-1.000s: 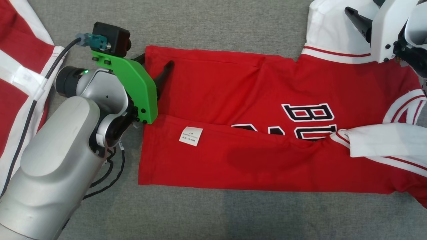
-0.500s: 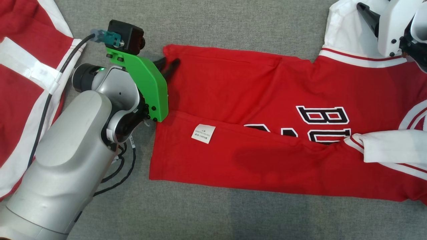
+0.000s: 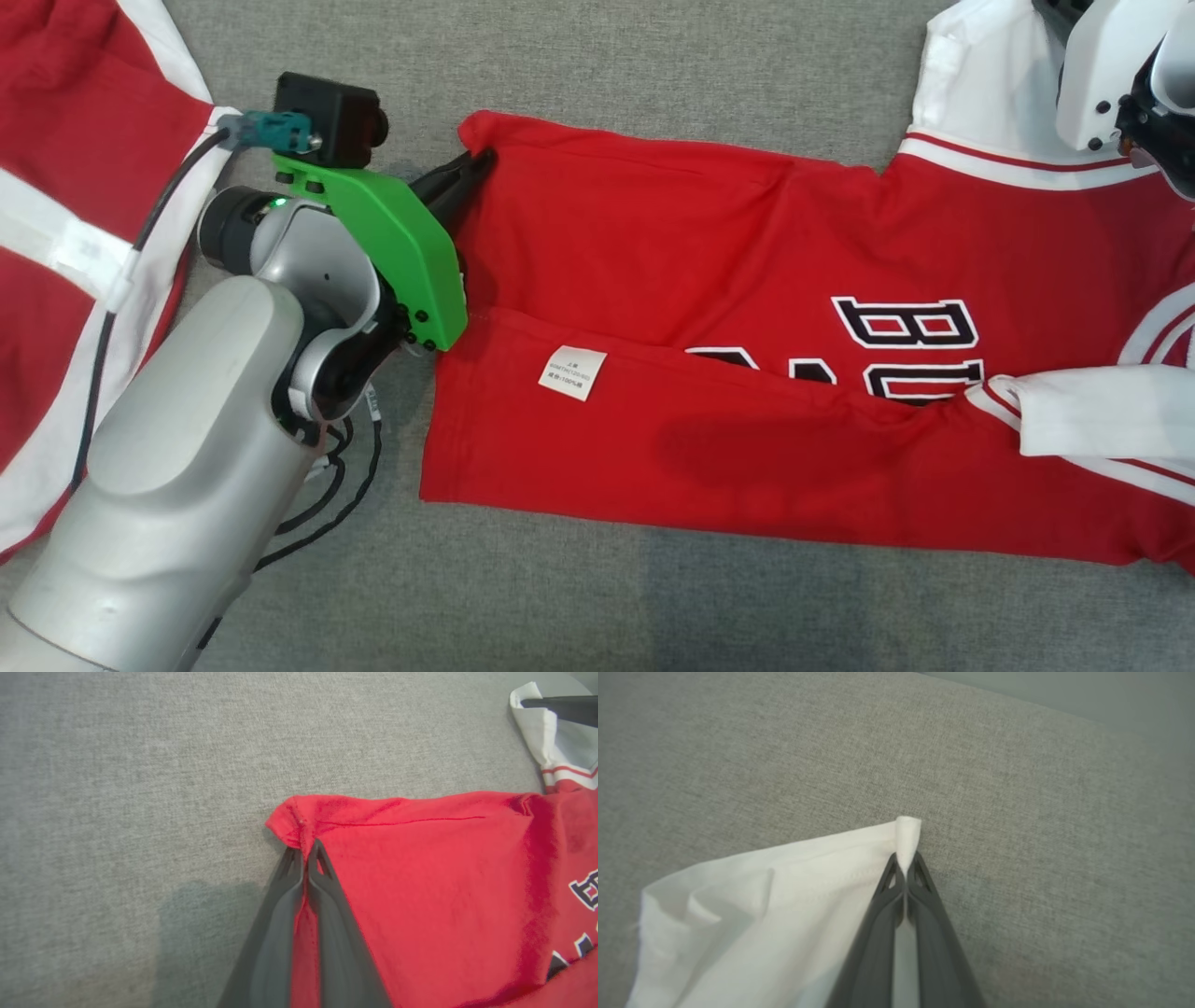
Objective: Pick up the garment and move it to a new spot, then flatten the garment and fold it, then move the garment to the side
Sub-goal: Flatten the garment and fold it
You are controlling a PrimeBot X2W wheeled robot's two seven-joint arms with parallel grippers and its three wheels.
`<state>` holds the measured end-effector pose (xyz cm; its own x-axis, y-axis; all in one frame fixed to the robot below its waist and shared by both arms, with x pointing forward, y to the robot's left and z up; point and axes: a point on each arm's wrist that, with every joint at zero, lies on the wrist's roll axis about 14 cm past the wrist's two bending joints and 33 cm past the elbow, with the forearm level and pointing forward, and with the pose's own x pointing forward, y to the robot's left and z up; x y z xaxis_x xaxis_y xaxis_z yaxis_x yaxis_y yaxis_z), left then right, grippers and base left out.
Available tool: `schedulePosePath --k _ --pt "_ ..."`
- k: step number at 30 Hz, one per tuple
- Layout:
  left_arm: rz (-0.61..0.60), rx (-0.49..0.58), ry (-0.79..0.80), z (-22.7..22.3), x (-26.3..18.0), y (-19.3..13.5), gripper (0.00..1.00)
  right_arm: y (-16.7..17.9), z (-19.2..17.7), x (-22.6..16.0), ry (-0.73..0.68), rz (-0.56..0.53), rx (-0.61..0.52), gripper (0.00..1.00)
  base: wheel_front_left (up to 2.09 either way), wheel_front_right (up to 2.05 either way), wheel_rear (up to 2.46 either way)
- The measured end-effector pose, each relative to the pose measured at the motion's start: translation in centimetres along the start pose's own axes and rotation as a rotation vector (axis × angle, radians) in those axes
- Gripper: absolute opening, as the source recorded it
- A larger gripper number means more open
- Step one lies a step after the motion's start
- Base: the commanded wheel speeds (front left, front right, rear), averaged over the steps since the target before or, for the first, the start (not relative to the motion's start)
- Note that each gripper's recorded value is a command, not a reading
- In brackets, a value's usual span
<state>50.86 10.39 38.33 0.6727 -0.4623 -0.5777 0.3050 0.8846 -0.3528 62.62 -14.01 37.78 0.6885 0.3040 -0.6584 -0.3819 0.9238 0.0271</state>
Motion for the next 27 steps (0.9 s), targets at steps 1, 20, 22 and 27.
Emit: schedulePosePath --k 1,20,22,27 --pt "0.005 -0.004 -0.018 0.3 -0.2 0.2 0.00 0.0 0.4 -0.2 -0.021 0.002 0.007 0.00 0.00 0.00 0.00" --pt "0.045 -0.064 -0.153 1.3 -4.6 -0.1 0.00 -1.2 3.6 -13.8 -0.394 0.070 0.089 0.00 0.00 0.00 0.00" --pt "0.032 -0.075 -0.159 0.8 -5.3 -0.7 0.00 -1.2 1.7 -15.3 -0.385 0.063 0.105 0.00 0.00 0.00 0.00" --pt "0.027 -0.135 -0.156 -1.6 -7.1 -1.8 0.00 -0.3 -3.4 -18.9 -0.363 0.045 0.204 0.00 0.00 0.00 0.00"
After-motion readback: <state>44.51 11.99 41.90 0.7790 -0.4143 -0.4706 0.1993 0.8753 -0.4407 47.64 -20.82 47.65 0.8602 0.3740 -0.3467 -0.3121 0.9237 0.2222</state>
